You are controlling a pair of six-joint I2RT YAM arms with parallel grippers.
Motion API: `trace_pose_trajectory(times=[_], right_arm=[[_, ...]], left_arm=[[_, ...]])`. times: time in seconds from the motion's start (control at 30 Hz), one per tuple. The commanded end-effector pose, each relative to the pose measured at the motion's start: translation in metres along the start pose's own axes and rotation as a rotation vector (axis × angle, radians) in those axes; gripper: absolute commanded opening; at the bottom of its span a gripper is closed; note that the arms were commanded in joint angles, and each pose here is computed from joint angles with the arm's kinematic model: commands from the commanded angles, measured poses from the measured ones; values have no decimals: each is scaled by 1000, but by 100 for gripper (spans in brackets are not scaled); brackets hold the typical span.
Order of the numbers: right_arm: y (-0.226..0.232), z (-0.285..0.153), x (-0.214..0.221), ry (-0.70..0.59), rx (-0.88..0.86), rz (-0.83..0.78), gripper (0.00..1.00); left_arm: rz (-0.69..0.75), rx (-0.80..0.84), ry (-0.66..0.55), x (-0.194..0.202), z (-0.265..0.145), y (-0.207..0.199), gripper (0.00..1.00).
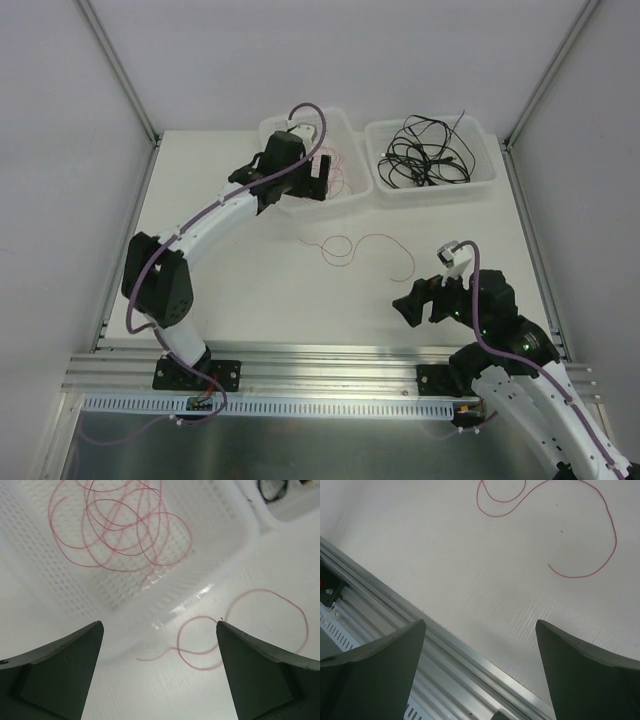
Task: Untangle the cables
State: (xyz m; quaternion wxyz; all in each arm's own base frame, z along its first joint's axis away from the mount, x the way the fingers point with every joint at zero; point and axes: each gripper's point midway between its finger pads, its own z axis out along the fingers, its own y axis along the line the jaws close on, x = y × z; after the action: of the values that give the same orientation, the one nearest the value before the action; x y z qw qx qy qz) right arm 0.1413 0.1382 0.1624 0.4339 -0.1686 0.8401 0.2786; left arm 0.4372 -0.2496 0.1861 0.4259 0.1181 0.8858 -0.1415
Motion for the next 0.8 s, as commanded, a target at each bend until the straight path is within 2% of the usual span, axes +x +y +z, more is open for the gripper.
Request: trace_pose_trajectory(times=[0.0, 0.2, 0.43, 0.53, 0.77], right_arm=[[5, -6, -16, -36, -2, 3, 97], [5, -8, -14, -25, 5, 30, 97], [2, -13, -15, -36, 34, 46, 97], [0, -17, -16, -46, 47, 49, 97], [-3, -22, -13, -50, 65, 51, 97]], left_arm=[[53, 90, -100, -11, -54, -38, 98], [172, 228, 28, 59, -78, -92, 97], [276, 269, 220, 128, -65, -122, 95], [306, 270, 278, 145, -53, -131, 93], [307, 191, 359, 157, -13, -132, 89]])
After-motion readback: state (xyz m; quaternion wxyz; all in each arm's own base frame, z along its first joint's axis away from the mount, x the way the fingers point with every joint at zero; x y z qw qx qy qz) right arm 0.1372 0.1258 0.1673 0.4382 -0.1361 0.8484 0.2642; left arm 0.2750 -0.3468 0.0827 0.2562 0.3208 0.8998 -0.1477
